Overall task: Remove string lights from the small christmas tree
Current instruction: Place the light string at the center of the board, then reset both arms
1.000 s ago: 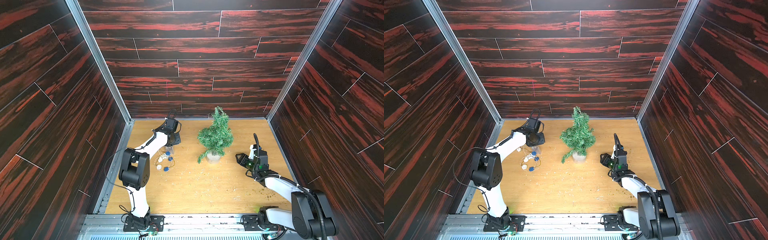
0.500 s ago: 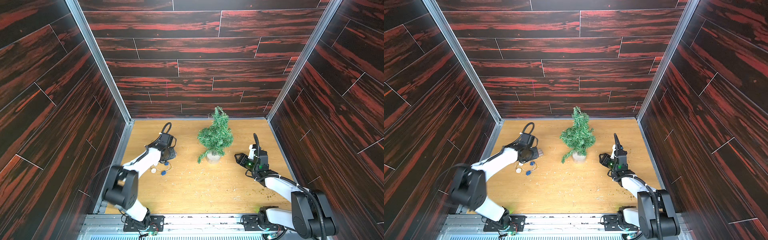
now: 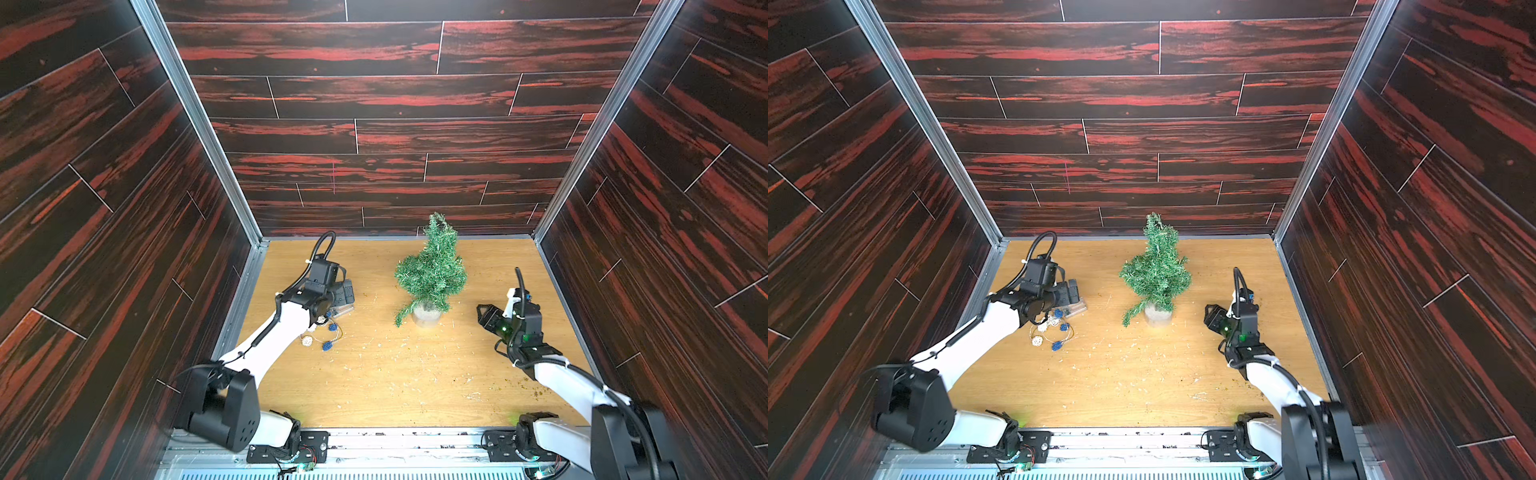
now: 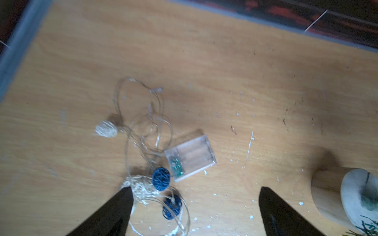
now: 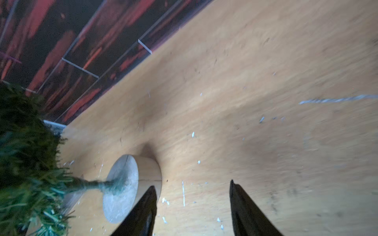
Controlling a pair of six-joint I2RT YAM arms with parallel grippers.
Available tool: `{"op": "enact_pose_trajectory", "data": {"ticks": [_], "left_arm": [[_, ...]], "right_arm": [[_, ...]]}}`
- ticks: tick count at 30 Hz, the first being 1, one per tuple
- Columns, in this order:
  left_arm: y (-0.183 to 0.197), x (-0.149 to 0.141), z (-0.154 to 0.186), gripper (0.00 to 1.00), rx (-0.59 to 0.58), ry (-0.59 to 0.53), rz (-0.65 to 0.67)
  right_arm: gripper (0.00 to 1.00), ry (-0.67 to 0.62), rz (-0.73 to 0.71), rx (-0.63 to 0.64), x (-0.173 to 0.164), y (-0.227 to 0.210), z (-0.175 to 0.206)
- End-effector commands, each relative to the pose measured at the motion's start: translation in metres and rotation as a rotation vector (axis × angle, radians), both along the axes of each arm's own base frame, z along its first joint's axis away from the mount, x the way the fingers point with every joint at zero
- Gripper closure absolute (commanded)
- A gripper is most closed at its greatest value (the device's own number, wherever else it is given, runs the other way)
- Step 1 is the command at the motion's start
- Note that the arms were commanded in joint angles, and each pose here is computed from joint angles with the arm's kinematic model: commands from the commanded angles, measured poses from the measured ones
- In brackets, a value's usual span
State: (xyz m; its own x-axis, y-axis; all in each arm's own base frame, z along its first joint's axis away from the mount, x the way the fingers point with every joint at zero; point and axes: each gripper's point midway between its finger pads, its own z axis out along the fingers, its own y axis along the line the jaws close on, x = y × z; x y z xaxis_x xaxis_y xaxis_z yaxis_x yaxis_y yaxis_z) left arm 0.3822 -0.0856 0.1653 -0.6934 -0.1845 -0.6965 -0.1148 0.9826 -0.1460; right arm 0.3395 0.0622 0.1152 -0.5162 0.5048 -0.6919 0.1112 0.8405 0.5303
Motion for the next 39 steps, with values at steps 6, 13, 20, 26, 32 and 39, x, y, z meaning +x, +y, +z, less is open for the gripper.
{"op": "enact_pose_trajectory", "data": {"ticks": [6,13,20,26,32,39], "left_arm": [[0.021,-0.009,-0.020,0.00,-0.023,-0.073,0.152],[0.013,0.000,-0.035,0.00,-0.032,-0.148,0.093],[-0.002,-0.005,-0.037,0.00,-0.109,-0.111,0.040],[0.005,-0.009,-0.036,0.00,-0.089,-0.125,0.062],[-0.002,-0.006,-0.034,0.00,-0.130,-0.124,0.050],[-0.008,-0.005,-0.037,0.00,-0.152,-0.099,0.036]], "right_arm": [[0.08,0.008,-0.111,-0.109,-0.013,-0.028,-0.007],[0.08,0.010,-0.103,-0.183,-0.007,-0.033,0.016],[0.01,0.110,-0.306,-0.398,0.016,-0.084,0.024],[0.05,-0.154,-0.220,-0.608,0.038,-0.086,0.019],[0.10,-0.444,-0.201,-0.682,0.035,-0.079,0.027],[0.10,-0.432,-0.143,-0.558,0.034,-0.087,0.011]]}}
